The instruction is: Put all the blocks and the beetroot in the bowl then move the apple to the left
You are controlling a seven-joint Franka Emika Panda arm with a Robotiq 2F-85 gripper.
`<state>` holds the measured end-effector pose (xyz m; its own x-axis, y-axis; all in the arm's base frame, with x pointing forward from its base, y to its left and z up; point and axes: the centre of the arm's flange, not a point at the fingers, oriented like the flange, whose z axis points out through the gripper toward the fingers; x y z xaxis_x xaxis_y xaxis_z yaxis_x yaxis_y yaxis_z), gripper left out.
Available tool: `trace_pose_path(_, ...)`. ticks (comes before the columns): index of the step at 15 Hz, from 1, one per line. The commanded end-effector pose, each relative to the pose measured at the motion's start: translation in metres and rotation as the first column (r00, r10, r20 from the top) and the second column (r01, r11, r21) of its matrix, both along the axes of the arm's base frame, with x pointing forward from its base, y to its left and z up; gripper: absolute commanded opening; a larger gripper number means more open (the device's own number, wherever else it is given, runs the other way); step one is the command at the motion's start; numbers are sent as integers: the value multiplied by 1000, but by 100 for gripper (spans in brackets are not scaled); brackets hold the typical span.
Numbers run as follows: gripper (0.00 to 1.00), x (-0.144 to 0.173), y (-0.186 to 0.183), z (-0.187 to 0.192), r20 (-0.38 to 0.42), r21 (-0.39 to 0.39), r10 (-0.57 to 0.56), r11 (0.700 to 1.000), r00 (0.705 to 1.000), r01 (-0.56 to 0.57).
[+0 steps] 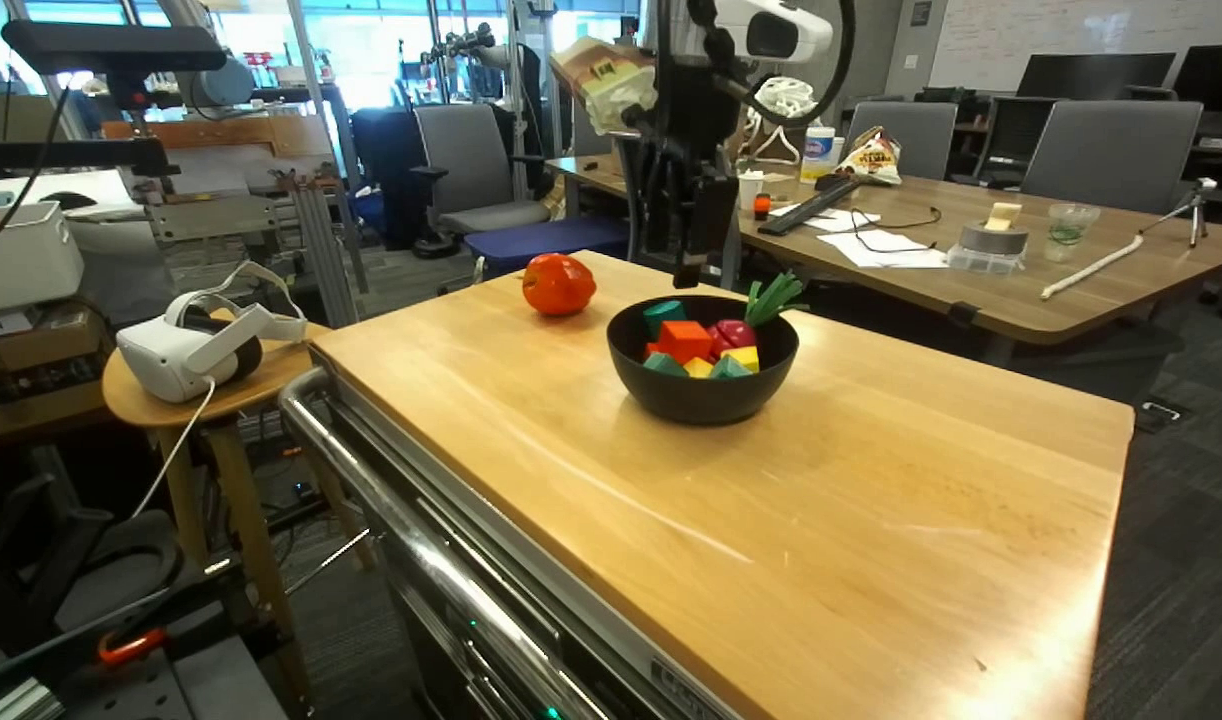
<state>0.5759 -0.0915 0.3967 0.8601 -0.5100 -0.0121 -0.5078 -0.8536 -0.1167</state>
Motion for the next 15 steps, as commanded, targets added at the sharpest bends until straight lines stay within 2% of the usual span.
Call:
trace_pose_path(1,100,-51,-9,73,30,32,-93,995,995,92)
trace_pose_path(4,100,-96,-35,110,131,107,-198,977,971,185)
trace_pose_path(5,100,-50,-26,86,76,60,-132,990,988,128)
trace_pose_path(8,100,-83,-41,109,117,92,-181,981,977,171)
trace_pose_path(15,100,-87,-37,102,103,96,-181,981,978,171)
